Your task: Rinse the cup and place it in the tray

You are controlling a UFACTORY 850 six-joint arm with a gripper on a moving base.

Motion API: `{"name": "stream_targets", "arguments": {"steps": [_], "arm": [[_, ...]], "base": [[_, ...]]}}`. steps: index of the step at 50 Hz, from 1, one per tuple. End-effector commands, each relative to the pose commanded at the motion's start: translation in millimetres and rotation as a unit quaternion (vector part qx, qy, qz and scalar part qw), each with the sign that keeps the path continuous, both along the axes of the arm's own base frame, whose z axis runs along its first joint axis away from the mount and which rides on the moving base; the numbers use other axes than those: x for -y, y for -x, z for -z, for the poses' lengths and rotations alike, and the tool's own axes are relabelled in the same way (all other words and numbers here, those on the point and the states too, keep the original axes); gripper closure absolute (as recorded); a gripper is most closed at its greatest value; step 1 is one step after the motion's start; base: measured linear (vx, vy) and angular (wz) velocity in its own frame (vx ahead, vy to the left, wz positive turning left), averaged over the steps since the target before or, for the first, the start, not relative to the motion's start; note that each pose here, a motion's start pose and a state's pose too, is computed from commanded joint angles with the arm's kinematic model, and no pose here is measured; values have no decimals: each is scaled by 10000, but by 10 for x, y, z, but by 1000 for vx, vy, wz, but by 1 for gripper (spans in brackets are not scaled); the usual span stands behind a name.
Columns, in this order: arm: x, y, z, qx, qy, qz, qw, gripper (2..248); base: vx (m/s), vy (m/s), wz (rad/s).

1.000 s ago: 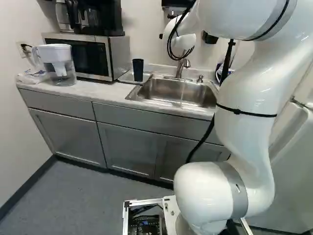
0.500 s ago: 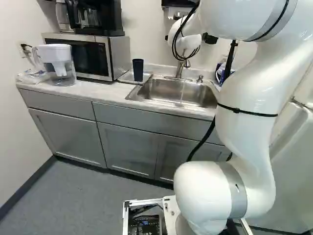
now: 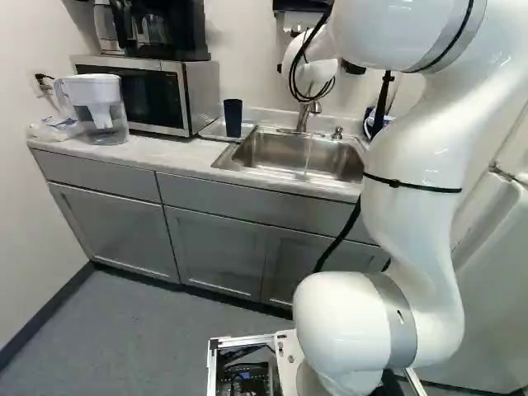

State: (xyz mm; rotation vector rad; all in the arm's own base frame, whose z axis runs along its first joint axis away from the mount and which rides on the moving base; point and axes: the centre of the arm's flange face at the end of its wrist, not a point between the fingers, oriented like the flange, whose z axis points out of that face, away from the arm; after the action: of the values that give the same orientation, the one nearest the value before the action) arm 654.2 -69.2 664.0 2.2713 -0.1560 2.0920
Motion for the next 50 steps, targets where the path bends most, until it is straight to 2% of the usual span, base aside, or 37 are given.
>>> {"name": "stream_targets", "arguments": {"steps": [10,22,50], "arm": [[37,-33,27,-121,-13,25,9999,3],[111,-57,33,-128,-15,79,9999,3],[37,-58,59,-276,-30,23,9996,3]], "base": [[0,0,0],[0,0,0],[0,0,0]]}}
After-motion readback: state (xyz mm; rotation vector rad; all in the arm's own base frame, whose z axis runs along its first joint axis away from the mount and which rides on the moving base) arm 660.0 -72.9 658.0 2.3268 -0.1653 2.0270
